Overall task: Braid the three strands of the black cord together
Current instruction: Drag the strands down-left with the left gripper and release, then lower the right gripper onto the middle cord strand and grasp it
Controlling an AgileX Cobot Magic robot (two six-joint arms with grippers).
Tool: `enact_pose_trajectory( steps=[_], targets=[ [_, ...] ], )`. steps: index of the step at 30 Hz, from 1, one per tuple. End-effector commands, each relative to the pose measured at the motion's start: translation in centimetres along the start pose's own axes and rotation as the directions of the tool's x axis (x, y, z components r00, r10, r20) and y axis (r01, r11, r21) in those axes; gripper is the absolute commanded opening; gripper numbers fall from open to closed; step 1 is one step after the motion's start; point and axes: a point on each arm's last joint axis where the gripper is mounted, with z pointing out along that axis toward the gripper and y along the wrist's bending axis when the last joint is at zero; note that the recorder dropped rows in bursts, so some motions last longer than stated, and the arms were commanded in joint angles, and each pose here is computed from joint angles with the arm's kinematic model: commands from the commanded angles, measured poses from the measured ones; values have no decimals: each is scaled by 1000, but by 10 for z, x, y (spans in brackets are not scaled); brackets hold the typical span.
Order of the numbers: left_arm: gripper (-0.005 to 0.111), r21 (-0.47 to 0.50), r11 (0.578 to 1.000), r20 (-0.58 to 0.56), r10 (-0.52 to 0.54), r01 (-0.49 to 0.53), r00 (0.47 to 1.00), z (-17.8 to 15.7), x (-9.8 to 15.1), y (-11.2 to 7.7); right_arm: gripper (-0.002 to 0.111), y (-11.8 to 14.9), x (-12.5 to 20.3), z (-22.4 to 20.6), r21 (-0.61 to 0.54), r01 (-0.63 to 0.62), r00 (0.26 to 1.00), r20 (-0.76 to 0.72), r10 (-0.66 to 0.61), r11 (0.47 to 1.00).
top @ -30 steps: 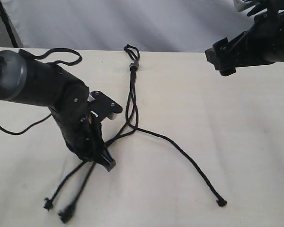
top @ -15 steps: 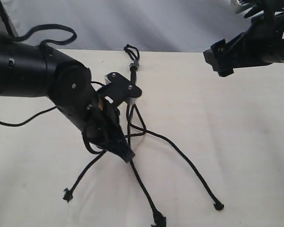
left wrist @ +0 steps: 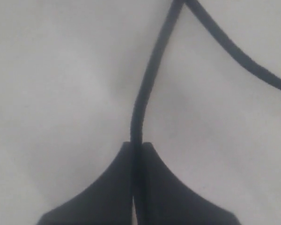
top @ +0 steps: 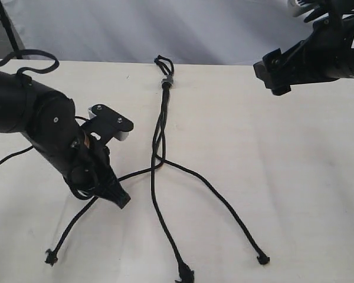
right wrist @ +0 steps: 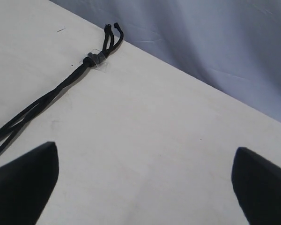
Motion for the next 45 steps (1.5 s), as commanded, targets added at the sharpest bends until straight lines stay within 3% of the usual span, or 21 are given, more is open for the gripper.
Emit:
enact_pose_trajectory(
  steps=[1,4,11,16,20,22,28,31,35,39,45],
  targets=[
    [0,-6,999,29,-49,49,998,7,7,1,92,-1,0,0,5,-6,1000,7,6,1000],
    [8,-5,997,27,-82,82,996,7,7,1,92,-1,0,0,5,-11,1000,7,11,1000],
    [56,1,995,26,-96,96,995,7,7,0,92,9,6,-1,-54,-64,994,-89,59,996],
    [67,-3,996,6,-89,89,996,14,8,1,92,35,-3,-9,-162,-22,985,-171,-6,987],
    [64,-37,997,53,-59,61,997,-2,2,10,92,61,-5,-14,-242,29,982,-176,-73,970],
    [55,-52,994,123,-91,98,988,-21,-3,22,92,72,-4,-17,-279,52,977,-187,-107,959],
    [1,-128,950,413,-212,286,886,-103,3,75,92,111,-6,-28,-393,129,967,-153,-203,910],
    [1,-145,918,481,-260,369,837,-127,19,90,92,137,-1,-26,-456,164,953,-157,-260,875],
    [1,-158,903,567,-248,399,785,-138,31,92,92,178,14,-3,-539,174,908,-236,-346,824],
    [1,-159,903,579,-243,399,778,-141,32,91,92,214,35,30,-591,185,819,-349,-455,786],
    [1,-162,904,573,-240,396,783,-141,32,91,92,241,59,71,-619,164,691,-484,-537,768]
  ],
)
